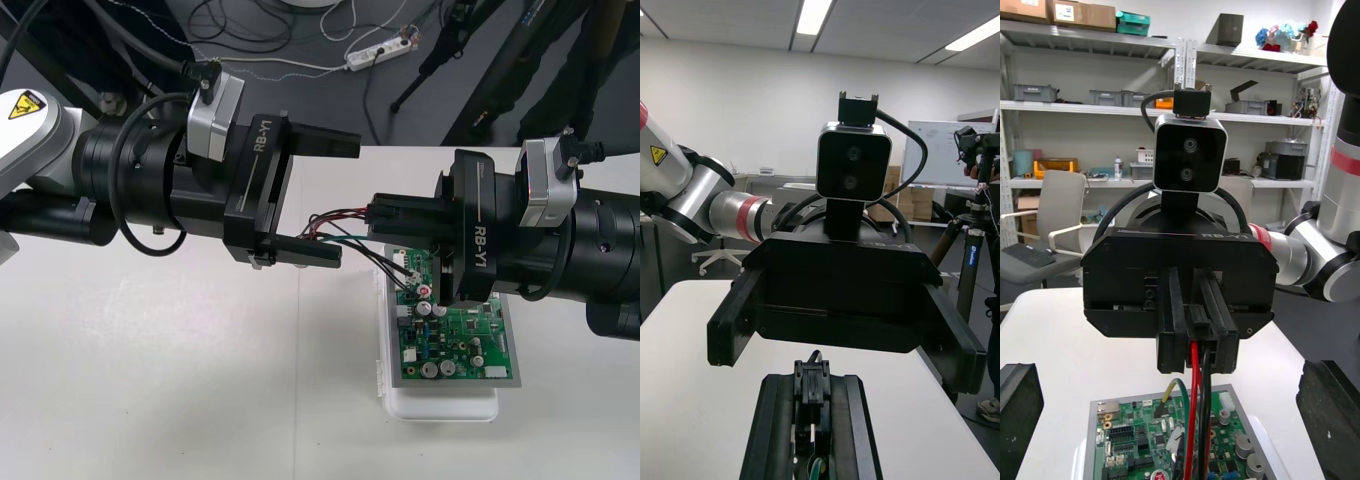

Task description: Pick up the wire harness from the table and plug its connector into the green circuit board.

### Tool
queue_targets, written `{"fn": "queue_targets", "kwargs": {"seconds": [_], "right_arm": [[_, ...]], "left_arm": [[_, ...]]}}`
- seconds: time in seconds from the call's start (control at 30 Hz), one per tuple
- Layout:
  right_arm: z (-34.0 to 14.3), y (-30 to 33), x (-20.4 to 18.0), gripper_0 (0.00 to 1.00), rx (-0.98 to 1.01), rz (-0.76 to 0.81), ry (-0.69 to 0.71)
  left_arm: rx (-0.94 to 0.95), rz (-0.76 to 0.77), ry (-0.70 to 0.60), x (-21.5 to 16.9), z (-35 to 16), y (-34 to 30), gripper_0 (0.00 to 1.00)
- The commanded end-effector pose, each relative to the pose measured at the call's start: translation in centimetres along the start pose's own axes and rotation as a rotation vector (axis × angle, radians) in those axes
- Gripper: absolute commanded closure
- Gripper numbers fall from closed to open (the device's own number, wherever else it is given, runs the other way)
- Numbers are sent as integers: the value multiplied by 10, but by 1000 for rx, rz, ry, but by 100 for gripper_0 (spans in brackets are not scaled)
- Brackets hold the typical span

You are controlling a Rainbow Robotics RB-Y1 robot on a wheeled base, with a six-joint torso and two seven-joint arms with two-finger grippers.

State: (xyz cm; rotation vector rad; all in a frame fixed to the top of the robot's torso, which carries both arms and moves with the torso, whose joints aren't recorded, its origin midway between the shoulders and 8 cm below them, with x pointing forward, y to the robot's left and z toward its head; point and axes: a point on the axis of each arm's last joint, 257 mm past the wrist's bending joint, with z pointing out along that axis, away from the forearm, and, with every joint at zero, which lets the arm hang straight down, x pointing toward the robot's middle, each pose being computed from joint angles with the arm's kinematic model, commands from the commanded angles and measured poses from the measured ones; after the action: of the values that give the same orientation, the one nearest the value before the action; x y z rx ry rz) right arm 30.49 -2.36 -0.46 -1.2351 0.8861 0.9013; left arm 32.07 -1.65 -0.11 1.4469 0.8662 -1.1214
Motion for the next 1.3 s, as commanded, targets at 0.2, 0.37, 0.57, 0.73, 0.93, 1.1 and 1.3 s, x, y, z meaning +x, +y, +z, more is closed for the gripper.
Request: {"fn": "queue_targets", "kwargs": {"seconds": [0.2, 0.37, 0.57, 0.73, 0.93, 1.1, 1.3], "right_arm": [[7, 8, -13, 100, -10, -62, -31], [7, 8, -13, 100, -10, -62, -31], [7, 8, -13, 100, -9, -60, -34], [7, 8, -13, 100, -9, -60, -32], [7, 8, -13, 100, -9, -59, -32], [7, 8, -14, 99, -11, -58, -34], [6, 8, -14, 99, -10, -55, -38]], "left_arm": [[1, 15, 4, -14, 16, 7, 0], [3, 9, 1, -14, 17, 7, 0], [6, 3, -10, -16, 21, 6, 0], [10, 4, -12, -17, 23, 6, 0], [10, 9, -5, -16, 23, 6, 0], [11, 8, -3, -16, 23, 6, 0], [11, 8, -3, -16, 23, 6, 51]]}}
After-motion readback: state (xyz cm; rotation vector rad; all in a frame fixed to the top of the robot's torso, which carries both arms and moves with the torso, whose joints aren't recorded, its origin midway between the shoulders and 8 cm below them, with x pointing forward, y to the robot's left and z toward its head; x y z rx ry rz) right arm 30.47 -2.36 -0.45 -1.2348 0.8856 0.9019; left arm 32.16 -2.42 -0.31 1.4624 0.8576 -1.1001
